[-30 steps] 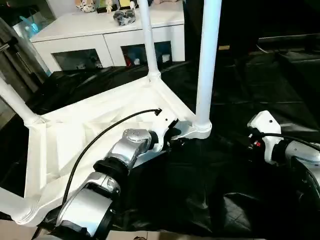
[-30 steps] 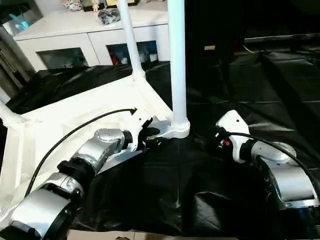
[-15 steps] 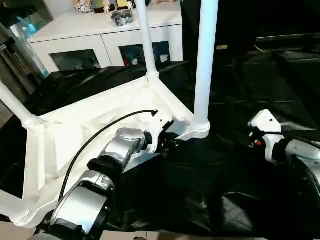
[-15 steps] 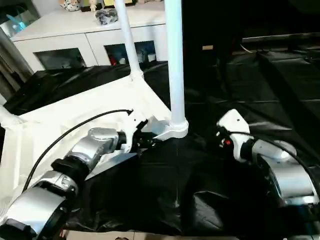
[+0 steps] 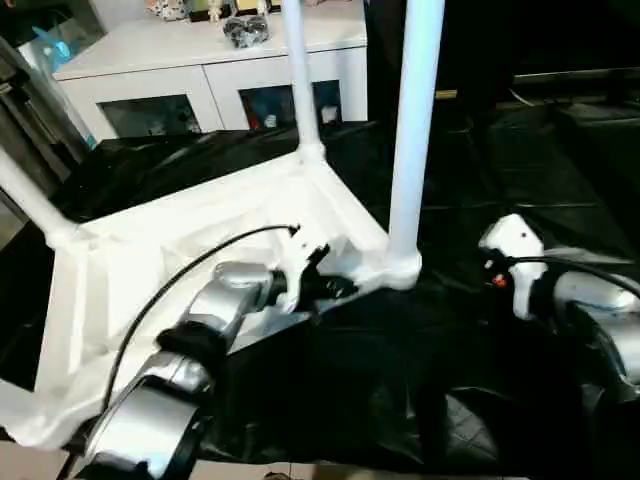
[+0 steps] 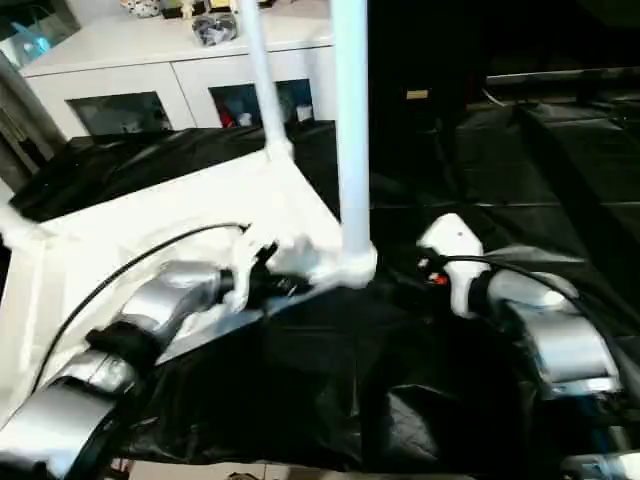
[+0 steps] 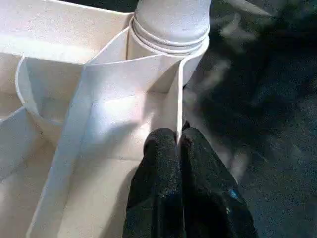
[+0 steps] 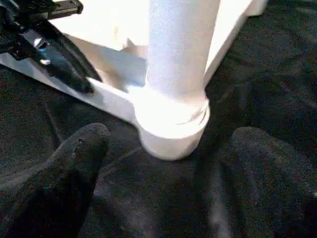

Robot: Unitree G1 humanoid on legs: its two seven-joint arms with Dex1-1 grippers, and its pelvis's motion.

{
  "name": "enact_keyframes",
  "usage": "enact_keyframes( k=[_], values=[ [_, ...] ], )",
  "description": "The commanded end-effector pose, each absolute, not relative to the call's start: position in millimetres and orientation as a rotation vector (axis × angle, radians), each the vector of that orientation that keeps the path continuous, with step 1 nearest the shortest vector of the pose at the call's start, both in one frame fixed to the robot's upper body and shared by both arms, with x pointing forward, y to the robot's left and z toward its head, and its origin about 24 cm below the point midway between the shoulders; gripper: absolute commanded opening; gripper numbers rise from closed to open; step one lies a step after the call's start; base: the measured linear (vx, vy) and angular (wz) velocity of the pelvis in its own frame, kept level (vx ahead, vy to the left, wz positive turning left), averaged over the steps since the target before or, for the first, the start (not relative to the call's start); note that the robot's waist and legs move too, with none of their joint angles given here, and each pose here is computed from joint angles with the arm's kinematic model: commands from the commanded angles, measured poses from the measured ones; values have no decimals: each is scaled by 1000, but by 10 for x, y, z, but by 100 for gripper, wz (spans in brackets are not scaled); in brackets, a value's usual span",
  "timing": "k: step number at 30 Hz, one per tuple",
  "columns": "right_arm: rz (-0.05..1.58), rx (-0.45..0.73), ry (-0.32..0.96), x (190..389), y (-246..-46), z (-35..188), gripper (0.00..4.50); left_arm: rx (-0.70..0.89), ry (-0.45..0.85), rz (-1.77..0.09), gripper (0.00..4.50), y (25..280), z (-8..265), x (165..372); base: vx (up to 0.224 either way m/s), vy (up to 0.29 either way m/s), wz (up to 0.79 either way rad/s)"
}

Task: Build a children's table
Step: Rotate leg to tighten

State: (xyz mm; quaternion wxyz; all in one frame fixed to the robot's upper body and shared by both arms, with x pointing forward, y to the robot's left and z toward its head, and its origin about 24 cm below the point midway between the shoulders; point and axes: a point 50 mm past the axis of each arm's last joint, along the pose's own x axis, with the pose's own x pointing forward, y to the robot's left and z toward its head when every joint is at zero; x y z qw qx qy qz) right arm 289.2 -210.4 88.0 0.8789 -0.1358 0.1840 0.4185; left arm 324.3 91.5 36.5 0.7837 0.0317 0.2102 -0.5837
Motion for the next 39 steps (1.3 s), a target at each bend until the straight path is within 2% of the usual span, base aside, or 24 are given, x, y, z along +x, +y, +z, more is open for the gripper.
enact_keyframes(
  k=[1, 10, 17, 19, 21, 24, 26, 36, 39],
  values=[
    [938, -306, 373, 2912, -2000, 883, 448, 58, 450, -1402, 0, 913, 346, 3094, 0, 0, 0],
    [1211, -271, 416, 2812, -1780, 835, 448, 141, 457, -1469, 0, 1138, 422, 2938, 0, 0, 0],
    [1238, -276, 422, 2870, -1707, 783, 378, 161, 459, -1443, 0, 1184, 445, 2933, 0, 0, 0],
    [1245, -270, 419, 2885, -1683, 778, 371, 160, 458, -1439, 0, 1182, 450, 2934, 0, 0, 0],
    [1253, -265, 417, 2895, -1657, 768, 336, 159, 460, -1439, 0, 1178, 451, 2932, 0, 0, 0],
    [1267, -263, 418, 2893, -1636, 758, 325, 159, 463, -1437, 0, 1177, 451, 2928, 0, 0, 0],
    [1287, -261, 423, 2882, -1604, 727, 292, 160, 464, -1432, 0, 1178, 450, 2929, 0, 0, 0],
    [1306, -253, 435, 2853, -1567, 658, 229, 145, 464, -1388, 0, 1205, 431, 2937, 0, 0, 0],
    [1261, -211, 431, 2829, -1529, 573, 214, 139, 448, -1286, 0, 1166, 415, 3023, 0, 0, 0]
  ],
)
